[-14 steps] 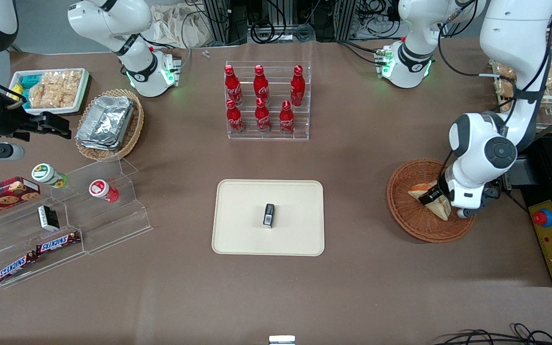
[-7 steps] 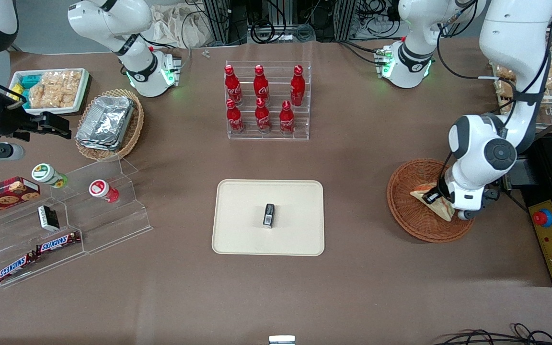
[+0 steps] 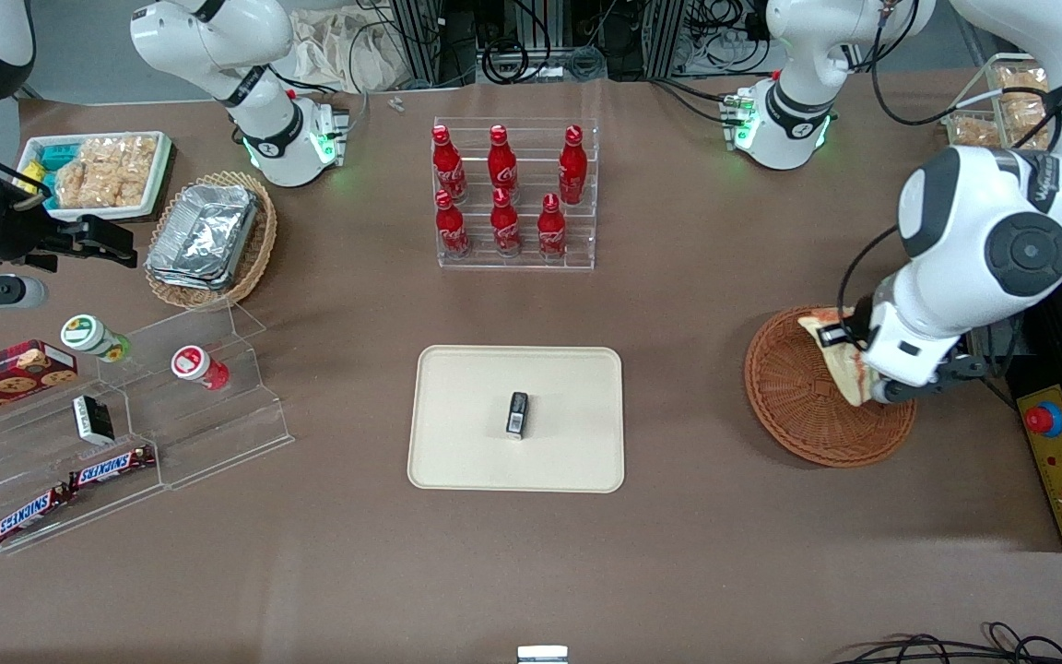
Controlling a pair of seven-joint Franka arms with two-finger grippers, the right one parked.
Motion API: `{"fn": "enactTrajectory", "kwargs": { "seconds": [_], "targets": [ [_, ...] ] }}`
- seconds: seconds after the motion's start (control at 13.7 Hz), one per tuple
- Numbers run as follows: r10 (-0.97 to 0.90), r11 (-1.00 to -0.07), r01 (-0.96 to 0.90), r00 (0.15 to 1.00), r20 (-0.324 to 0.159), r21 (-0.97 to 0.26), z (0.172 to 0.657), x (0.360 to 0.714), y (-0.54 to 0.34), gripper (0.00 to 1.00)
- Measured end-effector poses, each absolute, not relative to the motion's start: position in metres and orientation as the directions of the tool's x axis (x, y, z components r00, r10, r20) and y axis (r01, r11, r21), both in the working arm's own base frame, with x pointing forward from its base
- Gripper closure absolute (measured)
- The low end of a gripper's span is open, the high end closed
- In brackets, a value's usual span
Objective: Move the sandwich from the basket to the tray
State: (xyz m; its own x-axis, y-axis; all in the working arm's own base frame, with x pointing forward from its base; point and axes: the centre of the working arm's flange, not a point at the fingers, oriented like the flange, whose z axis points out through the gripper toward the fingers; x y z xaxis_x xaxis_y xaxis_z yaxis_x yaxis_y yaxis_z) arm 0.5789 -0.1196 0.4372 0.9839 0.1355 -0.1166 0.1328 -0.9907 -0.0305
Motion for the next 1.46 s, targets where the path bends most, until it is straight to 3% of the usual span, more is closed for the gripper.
{"fn": "enactTrajectory", "kwargs": {
  "seconds": [0.37,0.73,1.17,1.39,1.46],
  "targets": [
    [-0.115,-0.992,-0.11,0.987,-0.112,0.055,0.423,0.562,-0.266,0.8],
    [-0.176,-0.97,-0.167,0.984,-0.038,0.174,0.326,0.557,-0.379,0.8],
    [-0.18,-0.962,-0.18,0.984,0.018,0.208,0.226,0.582,-0.408,0.8],
    [-0.162,-0.968,-0.165,0.986,0.034,0.189,0.212,0.591,-0.401,0.8],
    [-0.15,-0.97,-0.154,0.988,0.038,0.186,0.214,0.594,-0.4,0.74]
  ]
}}
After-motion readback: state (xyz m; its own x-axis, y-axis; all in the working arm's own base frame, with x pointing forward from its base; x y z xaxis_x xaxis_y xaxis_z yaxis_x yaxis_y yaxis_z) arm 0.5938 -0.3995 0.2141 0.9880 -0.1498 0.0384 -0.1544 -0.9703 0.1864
